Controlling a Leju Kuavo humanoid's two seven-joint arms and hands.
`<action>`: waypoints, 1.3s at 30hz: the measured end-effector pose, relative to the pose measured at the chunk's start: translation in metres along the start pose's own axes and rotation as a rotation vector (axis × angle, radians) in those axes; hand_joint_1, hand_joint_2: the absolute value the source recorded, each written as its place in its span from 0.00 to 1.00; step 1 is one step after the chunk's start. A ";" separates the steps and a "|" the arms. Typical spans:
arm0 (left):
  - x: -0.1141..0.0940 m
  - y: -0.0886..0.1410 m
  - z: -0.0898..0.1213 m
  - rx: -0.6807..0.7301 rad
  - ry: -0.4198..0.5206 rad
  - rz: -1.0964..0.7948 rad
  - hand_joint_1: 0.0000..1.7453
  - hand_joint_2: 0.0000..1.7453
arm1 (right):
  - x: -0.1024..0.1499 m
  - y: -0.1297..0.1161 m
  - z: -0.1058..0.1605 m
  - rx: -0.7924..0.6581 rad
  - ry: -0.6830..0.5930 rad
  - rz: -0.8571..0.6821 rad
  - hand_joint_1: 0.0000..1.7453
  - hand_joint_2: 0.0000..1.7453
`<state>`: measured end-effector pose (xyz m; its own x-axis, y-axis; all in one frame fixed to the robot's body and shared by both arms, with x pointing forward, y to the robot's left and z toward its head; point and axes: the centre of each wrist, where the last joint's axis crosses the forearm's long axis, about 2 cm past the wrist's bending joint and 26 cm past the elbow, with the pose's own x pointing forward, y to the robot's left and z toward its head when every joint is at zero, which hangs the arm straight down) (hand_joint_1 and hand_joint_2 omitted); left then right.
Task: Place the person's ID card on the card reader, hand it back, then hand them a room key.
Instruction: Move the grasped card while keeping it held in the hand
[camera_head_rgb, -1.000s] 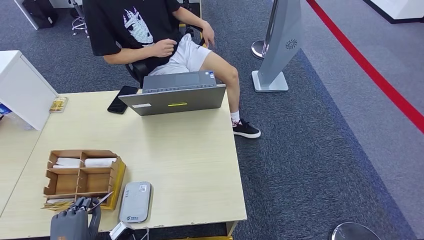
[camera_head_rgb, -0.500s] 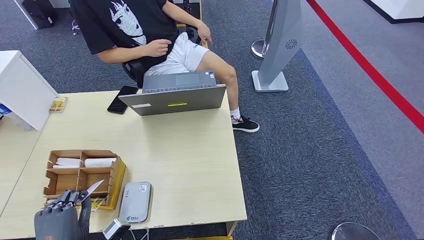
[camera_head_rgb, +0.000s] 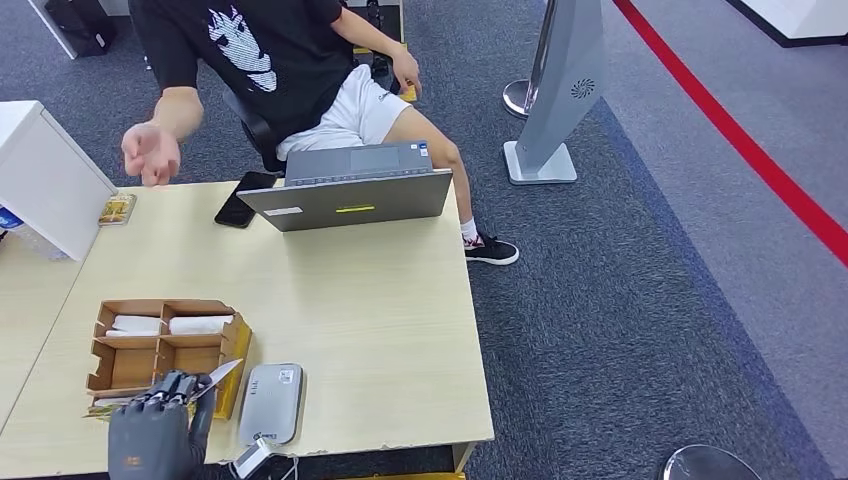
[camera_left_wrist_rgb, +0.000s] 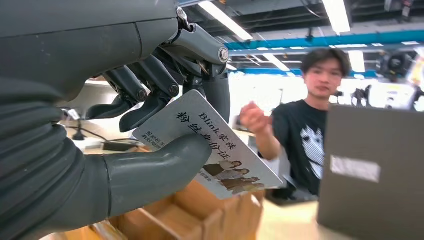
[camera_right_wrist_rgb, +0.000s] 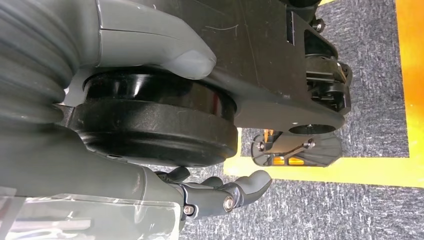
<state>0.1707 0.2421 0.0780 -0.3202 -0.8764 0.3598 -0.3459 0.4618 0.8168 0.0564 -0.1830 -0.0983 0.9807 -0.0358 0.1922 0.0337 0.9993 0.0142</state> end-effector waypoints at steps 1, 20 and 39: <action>0.002 -0.005 0.000 -0.017 -0.007 0.001 1.00 1.00 | 0.000 0.000 0.000 0.000 0.001 0.003 0.00 1.00; 0.012 -0.059 0.028 -0.250 0.007 0.040 1.00 1.00 | 0.003 0.001 0.000 0.004 0.008 0.025 0.00 1.00; 0.000 -0.027 -0.004 -0.076 -0.109 -0.111 1.00 1.00 | 0.003 0.001 0.000 0.006 0.006 0.045 0.00 1.00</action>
<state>0.1836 0.2293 0.0571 -0.3786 -0.8996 0.2176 -0.3180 0.3473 0.8822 0.0591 -0.1819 -0.0977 0.9823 0.0089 0.1869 -0.0112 0.9999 0.0115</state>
